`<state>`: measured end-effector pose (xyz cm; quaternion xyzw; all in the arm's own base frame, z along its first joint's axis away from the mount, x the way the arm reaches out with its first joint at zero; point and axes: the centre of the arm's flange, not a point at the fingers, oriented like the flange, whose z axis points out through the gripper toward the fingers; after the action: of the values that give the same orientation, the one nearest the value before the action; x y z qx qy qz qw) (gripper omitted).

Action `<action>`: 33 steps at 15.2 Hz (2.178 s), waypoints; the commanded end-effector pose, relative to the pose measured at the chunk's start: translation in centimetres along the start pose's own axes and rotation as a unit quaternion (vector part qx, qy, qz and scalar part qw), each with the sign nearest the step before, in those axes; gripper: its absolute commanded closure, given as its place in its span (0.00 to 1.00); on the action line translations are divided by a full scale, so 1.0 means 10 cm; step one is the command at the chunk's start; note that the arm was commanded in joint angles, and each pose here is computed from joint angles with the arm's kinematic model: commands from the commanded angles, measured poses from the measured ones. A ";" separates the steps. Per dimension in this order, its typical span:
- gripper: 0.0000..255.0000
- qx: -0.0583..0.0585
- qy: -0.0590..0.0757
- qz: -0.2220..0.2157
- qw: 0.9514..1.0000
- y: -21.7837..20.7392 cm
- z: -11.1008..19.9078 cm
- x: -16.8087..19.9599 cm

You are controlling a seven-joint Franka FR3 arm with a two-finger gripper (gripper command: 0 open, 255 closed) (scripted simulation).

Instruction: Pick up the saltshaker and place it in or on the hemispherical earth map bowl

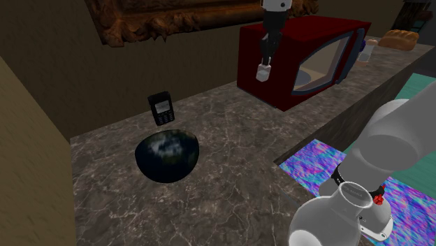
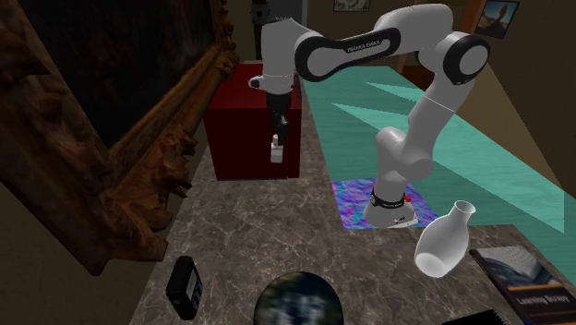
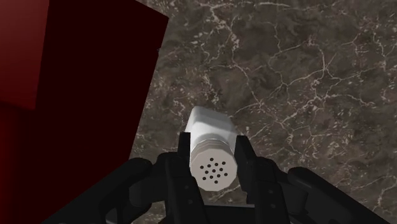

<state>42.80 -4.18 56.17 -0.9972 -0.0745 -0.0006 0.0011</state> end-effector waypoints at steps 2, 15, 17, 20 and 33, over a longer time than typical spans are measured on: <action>1.00 0.000 0.000 0.000 1.000 0.00 -0.16 0.00; 1.00 0.000 0.000 0.000 1.000 -1.44 -0.39 0.13; 1.00 0.000 0.000 0.000 1.000 -1.70 -0.41 0.16; 1.00 0.000 0.000 0.000 1.000 -2.09 -0.44 0.19; 1.00 0.000 0.000 0.000 1.000 -3.80 -0.58 0.35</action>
<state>40.78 32.58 61.97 -0.9972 -0.0754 -0.0006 0.0009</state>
